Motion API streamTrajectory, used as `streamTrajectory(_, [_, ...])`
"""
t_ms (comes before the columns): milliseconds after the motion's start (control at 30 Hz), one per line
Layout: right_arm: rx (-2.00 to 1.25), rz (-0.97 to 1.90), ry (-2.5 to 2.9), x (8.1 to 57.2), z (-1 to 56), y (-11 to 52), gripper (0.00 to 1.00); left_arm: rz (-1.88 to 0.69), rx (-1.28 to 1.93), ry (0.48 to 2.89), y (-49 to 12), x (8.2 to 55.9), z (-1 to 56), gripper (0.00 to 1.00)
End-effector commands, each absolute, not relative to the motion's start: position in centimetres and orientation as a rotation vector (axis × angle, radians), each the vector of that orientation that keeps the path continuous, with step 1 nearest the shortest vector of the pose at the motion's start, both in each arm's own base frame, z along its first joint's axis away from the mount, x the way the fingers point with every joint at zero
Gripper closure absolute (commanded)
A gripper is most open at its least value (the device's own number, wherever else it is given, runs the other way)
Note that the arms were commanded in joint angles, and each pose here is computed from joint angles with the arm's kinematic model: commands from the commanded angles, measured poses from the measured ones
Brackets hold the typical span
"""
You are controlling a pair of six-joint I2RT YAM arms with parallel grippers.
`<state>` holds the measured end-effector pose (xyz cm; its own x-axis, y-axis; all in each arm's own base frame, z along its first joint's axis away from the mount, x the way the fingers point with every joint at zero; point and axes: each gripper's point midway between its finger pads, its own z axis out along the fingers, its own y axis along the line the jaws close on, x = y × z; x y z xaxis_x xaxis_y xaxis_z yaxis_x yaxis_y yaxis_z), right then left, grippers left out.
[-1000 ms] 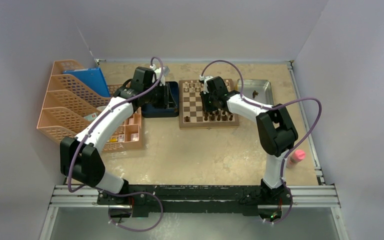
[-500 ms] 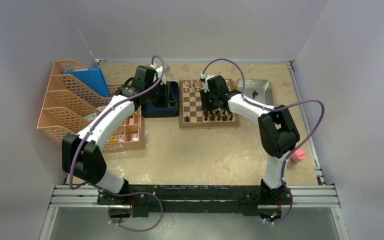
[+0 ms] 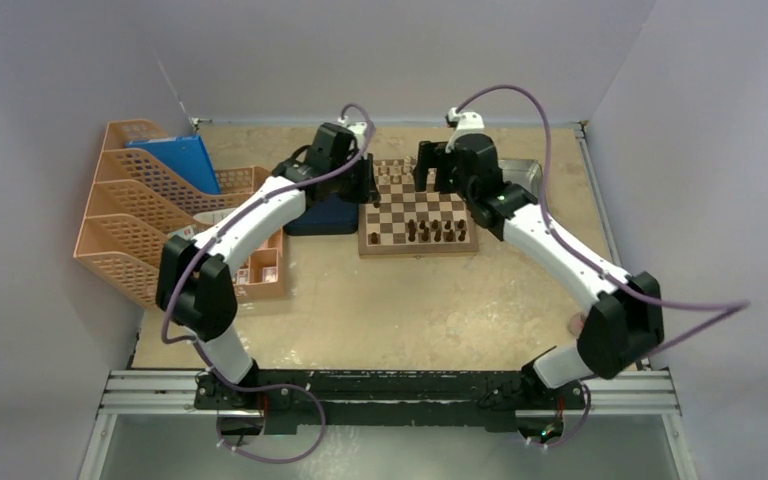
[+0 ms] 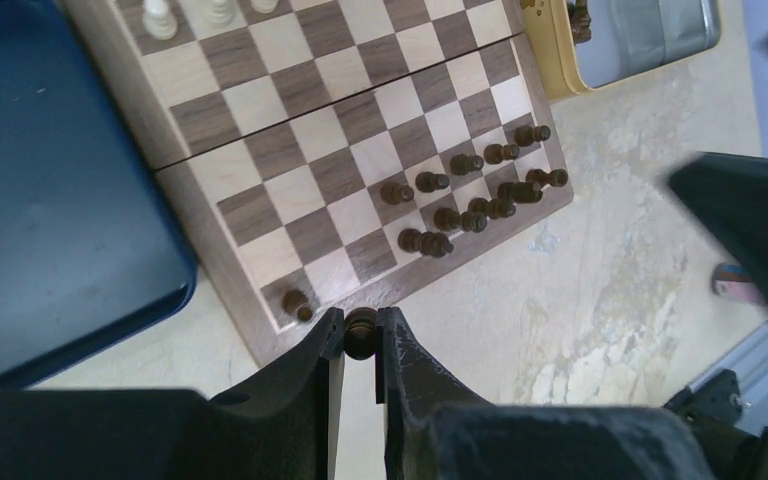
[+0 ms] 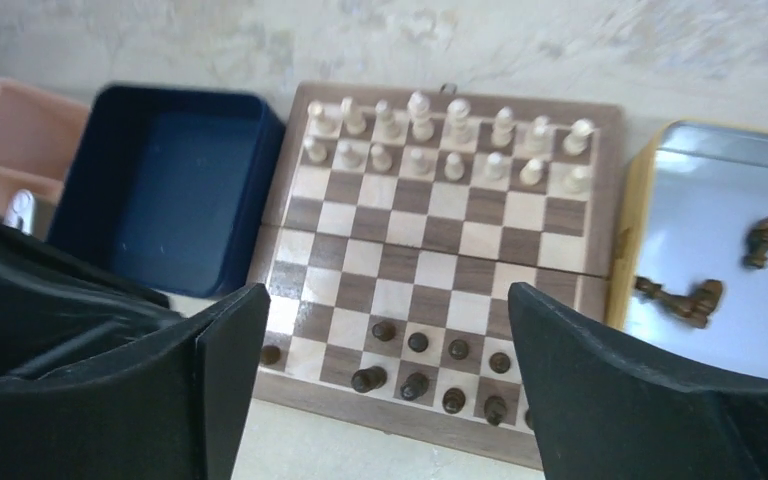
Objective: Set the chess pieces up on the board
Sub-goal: Place the chess piece on the chessboard.
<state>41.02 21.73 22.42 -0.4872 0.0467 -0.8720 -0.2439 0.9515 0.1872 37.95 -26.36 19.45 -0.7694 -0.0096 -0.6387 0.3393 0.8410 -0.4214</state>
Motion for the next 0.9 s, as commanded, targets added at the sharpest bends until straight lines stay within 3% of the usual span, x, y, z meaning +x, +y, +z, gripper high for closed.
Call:
streamTrajectory(0, [0.021,0.324,1.877,40.8,27.8,18.9,0.02,-0.606,0.237,2.236,-29.4,40.6,20.4,0.87])
streamTrajectory(433, [0.196,0.298,1.638,38.0,35.8,14.3,0.01,-0.436,0.276,2.242,-32.3,42.8,13.4,0.88])
streamTrajectory(867, [0.211,0.27,1.583,36.9,36.8,12.9,0.01,-0.437,0.291,2.287,-33.0,42.5,9.9,0.87])
